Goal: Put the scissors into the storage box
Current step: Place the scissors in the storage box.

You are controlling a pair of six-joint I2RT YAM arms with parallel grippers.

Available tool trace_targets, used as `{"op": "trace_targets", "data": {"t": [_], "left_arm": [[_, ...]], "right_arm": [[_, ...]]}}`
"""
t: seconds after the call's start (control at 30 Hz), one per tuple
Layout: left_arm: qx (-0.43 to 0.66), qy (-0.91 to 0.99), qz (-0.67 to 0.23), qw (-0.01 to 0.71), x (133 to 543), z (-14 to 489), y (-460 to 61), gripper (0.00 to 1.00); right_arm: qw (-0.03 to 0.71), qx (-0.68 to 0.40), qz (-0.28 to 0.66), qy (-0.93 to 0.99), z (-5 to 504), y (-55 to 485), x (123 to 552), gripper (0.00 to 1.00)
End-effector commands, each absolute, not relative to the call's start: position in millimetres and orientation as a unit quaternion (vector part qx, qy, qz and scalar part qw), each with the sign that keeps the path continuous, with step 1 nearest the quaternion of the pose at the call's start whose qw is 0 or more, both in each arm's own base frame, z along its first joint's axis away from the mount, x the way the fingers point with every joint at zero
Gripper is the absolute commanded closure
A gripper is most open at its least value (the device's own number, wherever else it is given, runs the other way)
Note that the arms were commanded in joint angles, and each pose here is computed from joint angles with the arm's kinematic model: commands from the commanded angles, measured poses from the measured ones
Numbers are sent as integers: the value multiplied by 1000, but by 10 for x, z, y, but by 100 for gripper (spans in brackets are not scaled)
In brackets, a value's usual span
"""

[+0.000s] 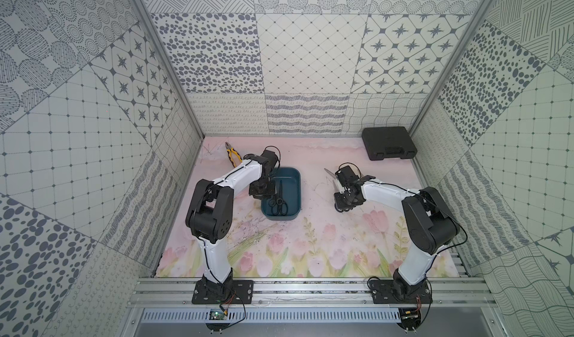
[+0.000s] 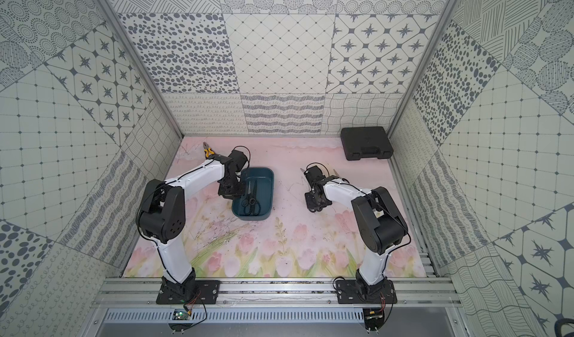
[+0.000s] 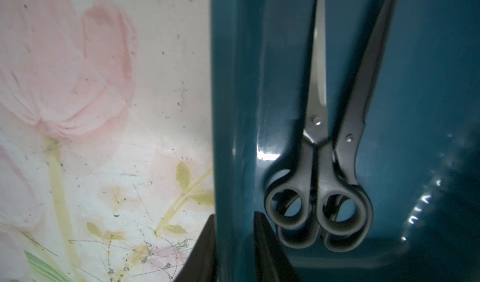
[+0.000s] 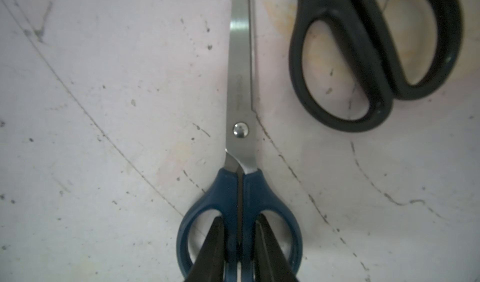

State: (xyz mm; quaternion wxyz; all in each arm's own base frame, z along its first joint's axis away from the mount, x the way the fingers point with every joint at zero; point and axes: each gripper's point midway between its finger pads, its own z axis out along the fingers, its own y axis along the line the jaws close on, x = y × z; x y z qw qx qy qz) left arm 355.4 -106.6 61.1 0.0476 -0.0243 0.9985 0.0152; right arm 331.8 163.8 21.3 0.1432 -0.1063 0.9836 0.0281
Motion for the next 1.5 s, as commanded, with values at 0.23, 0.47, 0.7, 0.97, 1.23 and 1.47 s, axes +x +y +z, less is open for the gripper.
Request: {"op": "trace_targets", "data": {"t": [0.23,0.47,0.7,0.97,1.23,1.47], "left_arm": [[-41,995,9,96,3628,1129,-1069,59],[-24,975,-28,218,3650,1700,-1065,48],[106,918,-133,358,3287,2113,-1296,29],[222,803,-215,510,2681,2370,-1465,16],[295,761,-274,509,2357,2482,-1670,11],[314,772,-293,469,2352,2408,-1762,1]], "right_arm": [[120,-112,47,985,272,1731,3243,100],[163,-120,65,977,825,1930,3302,100],[217,-156,128,955,1402,2598,3308,100],[218,-169,209,938,1492,3569,3279,100],[203,-182,195,942,1132,4138,3313,100],[218,-171,159,948,892,4124,3467,100]]}}
